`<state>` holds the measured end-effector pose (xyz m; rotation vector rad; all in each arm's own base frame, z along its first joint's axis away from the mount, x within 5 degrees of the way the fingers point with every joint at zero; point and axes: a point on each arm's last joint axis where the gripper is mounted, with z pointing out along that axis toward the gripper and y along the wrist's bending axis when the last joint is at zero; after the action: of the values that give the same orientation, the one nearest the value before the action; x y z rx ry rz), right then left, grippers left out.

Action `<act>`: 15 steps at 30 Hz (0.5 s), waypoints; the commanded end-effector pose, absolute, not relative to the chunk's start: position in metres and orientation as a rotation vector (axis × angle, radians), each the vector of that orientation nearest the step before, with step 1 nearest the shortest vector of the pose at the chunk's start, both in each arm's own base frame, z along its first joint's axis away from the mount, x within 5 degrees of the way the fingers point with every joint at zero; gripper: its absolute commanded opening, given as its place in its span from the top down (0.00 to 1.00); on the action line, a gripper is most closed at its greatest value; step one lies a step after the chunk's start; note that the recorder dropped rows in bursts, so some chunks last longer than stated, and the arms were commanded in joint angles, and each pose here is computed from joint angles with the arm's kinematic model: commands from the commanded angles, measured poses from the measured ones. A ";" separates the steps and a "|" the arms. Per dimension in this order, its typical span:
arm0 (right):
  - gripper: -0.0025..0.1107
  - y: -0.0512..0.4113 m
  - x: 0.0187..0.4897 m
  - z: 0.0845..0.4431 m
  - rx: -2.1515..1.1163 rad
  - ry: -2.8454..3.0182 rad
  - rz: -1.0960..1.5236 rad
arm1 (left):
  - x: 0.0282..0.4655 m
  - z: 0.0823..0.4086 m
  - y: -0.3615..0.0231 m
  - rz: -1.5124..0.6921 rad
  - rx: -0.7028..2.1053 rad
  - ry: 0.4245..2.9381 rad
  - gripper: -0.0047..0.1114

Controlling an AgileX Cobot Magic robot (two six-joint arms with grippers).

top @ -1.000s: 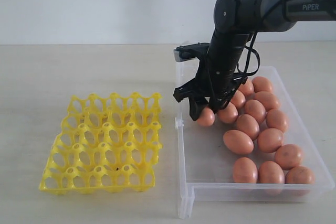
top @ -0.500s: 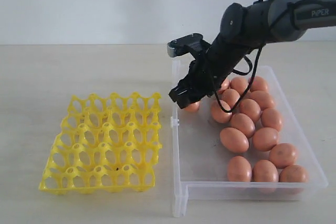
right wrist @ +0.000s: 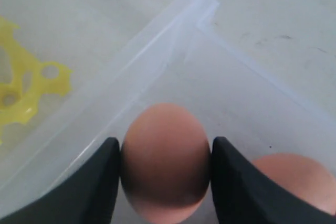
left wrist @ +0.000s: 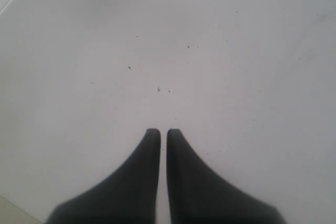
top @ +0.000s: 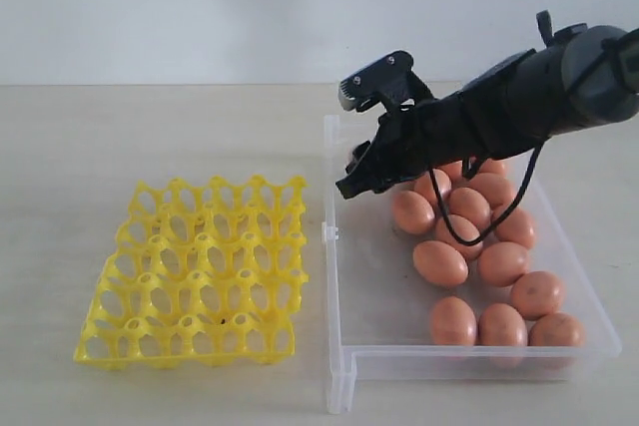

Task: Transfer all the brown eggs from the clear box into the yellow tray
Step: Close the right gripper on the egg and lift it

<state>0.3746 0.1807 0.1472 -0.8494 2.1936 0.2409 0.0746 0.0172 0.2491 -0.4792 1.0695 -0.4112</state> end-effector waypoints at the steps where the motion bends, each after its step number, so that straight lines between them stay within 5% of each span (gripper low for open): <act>1: 0.98 0.189 0.364 0.148 -0.996 2.057 0.357 | 0.074 0.247 0.017 -0.407 -0.480 1.077 0.92; 6: 0.98 0.197 0.357 0.152 -1.055 1.979 0.514 | 0.074 0.248 0.018 -0.405 -0.480 1.071 0.92; 15: 0.98 0.182 0.369 0.151 -0.984 2.062 0.279 | 0.074 0.248 0.017 -0.406 -0.480 1.073 0.92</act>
<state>0.3668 0.1834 0.1431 -0.9965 2.0822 0.2806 0.0746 0.0172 0.2491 -0.4792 1.0695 -0.4112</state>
